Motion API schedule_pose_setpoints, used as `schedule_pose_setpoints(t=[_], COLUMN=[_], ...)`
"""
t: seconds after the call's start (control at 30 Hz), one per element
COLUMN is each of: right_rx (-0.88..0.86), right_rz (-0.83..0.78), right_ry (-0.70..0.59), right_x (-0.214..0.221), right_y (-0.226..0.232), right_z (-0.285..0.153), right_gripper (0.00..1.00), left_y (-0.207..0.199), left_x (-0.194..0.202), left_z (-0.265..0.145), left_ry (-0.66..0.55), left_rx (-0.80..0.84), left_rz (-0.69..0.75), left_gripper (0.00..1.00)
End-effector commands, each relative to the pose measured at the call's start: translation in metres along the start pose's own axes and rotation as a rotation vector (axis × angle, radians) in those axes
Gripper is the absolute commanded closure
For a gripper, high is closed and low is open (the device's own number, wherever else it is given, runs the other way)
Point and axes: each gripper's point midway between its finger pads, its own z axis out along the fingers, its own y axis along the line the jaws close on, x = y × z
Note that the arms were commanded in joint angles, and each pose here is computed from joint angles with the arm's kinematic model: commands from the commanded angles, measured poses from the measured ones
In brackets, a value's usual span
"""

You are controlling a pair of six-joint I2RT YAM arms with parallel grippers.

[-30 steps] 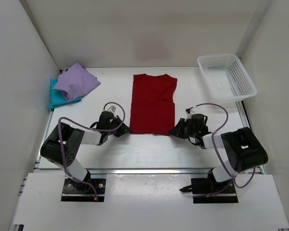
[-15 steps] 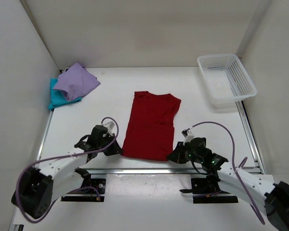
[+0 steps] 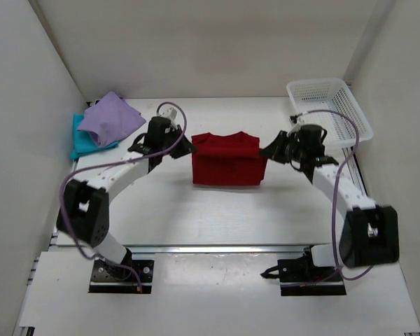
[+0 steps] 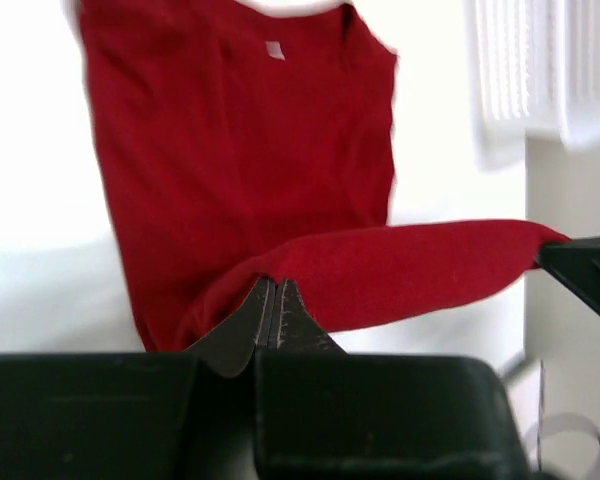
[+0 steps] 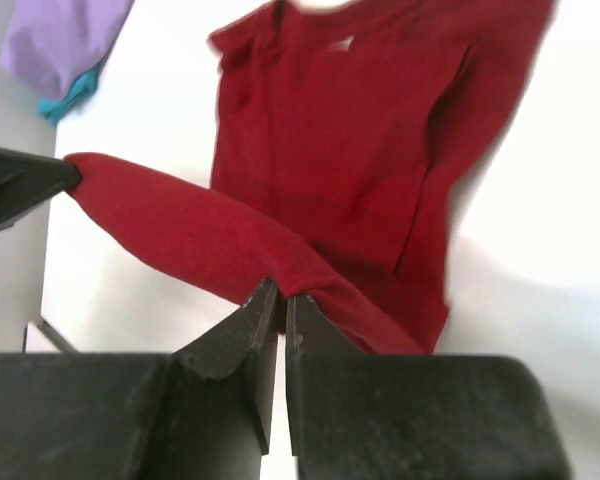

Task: Fold and stack the t-shirts
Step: Fold the long partially folded tshirt into a neat square, then put the neatly folded tshirt into the corner of the board with the left arm

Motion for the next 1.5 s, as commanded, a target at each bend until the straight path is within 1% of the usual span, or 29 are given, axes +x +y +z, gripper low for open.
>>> schedule_pose_setpoints(t=[0.0, 0.03, 0.07, 0.1, 0.23, 0.27, 0.33, 0.37, 0.4, 0.43, 0.47, 0.5, 0.53, 0.57, 0.63, 0.7, 0.77, 0.83, 0.87, 0.93, 0.97, 1.0, 1.03, 1.17, 1.27, 1.33, 1.4, 1.43, 1.47], right_rx=[-0.021, -0.069, -0.088, -0.075, -0.099, -0.091, -0.064, -0.072, -0.083, -0.069, -0.058, -0.056, -0.068, -0.071, -0.065, -0.044, -0.032, -0.012, -0.028, -0.022, -0.074, -0.072, -0.088, -0.101, -0.102, -0.119, -0.143, -0.142, -0.145], right_rz=[-0.055, -0.076, -0.060, -0.034, -0.032, -0.017, -0.020, -0.036, -0.030, -0.006, -0.011, -0.021, -0.033, -0.049, -0.104, -0.140, -0.199, -0.215, -0.250, -0.209, -0.232, -0.196, -0.188, -0.161, -0.138, -0.139, -0.133, -0.126, -0.119], right_ry=[-0.003, -0.030, -0.033, -0.003, -0.013, 0.030, 0.039, 0.032, 0.050, 0.076, 0.065, 0.050, 0.026, 0.014, -0.023, -0.014, -0.054, -0.055, -0.094, -0.081, -0.132, -0.128, -0.147, -0.113, -0.090, -0.095, -0.091, -0.093, -0.085], right_x=[-0.044, -0.067, -0.082, -0.078, -0.123, -0.118, -0.136, -0.149, -0.151, -0.146, -0.152, -0.156, -0.163, -0.165, -0.177, -0.170, -0.177, -0.165, -0.173, -0.143, -0.150, -0.136, -0.126, -0.093, -0.074, -0.066, -0.057, -0.052, -0.047], right_y=[-0.014, -0.004, -0.011, -0.025, -0.043, -0.047, -0.063, -0.055, -0.058, -0.069, -0.071, -0.067, -0.056, -0.052, -0.037, -0.028, -0.006, -0.003, 0.011, 0.009, 0.031, 0.026, 0.029, 0.022, 0.019, 0.023, 0.025, 0.024, 0.023], right_z=[0.036, 0.041, 0.055, 0.071, 0.122, 0.128, 0.159, 0.163, 0.175, 0.184, 0.189, 0.191, 0.188, 0.183, 0.173, 0.164, 0.143, 0.131, 0.117, 0.108, 0.093, 0.083, 0.076, 0.069, 0.065, 0.059, 0.055, 0.050, 0.047], right_gripper=[1.00, 1.00, 1.00, 1.00, 1.00, 1.00, 1.00, 0.99, 0.98, 0.93, 0.88, 0.84, 0.74, 0.61, 0.56, 0.53, 0.47, 0.46, 0.46, 0.45, 0.44, 0.43, 0.42, 0.42, 0.42, 0.42, 0.44, 0.44, 0.44], left_y=[0.013, 0.031, 0.027, 0.036, 0.063, 0.073, 0.082, 0.099, 0.100, 0.105, 0.103, 0.101, 0.097, 0.098, 0.100, 0.094, 0.091, 0.083, 0.078, 0.076, 0.081, 0.088, 0.083, 0.082, 0.082, 0.079, 0.068, 0.056, 0.051], left_x=[-0.049, -0.047, -0.068, -0.074, -0.110, -0.113, -0.124, -0.119, -0.127, -0.132, -0.129, -0.140, -0.141, -0.146, -0.156, -0.159, -0.142, -0.121, -0.115, -0.095, -0.083, -0.069, -0.063, -0.047, -0.031, -0.029, -0.019, -0.023, -0.028], left_z=[0.030, 0.045, 0.049, 0.062, 0.095, 0.098, 0.113, 0.120, 0.123, 0.128, 0.134, 0.133, 0.136, 0.134, 0.126, 0.113, 0.111, 0.109, 0.108, 0.115, 0.119, 0.121, 0.119, 0.129, 0.152, 0.162, 0.173, 0.179, 0.184], left_ry=[-0.131, -0.112, -0.141, -0.134, -0.183, -0.180, -0.184, -0.167, -0.171, -0.172, -0.151, -0.177, -0.173, -0.183, -0.219, -0.237, -0.235, -0.202, -0.193, -0.136, -0.104, -0.078, -0.077, -0.043, 0.040, 0.033, 0.031, 0.017, 0.007], left_rx=[-0.076, -0.122, -0.118, -0.131, -0.197, -0.218, -0.215, -0.250, -0.245, -0.236, -0.195, -0.144, -0.100, -0.090, -0.098, -0.093, -0.085, -0.052, -0.028, 0.000, 0.001, -0.004, 0.029, 0.053, 0.045, 0.017, 0.036, 0.068, 0.085], left_rz=[-0.004, -0.022, -0.023, -0.035, -0.054, -0.069, -0.086, -0.103, -0.106, -0.118, -0.136, -0.151, -0.173, -0.177, -0.180, -0.156, -0.099, -0.058, -0.047, -0.040, -0.036, -0.034, -0.006, -0.003, 0.003, 0.024, 0.019, 0.009, -0.003], left_gripper=[1.00, 1.00, 1.00, 1.00, 1.00, 1.00, 0.99, 0.99, 0.96, 0.85, 0.67, 0.41, 0.02, 0.01, 0.01, 0.01, 0.01, 0.01, 0.01, 0.01, 0.02, 0.05, 0.08, 0.08, 0.20, 0.49, 0.61, 0.71, 0.76])
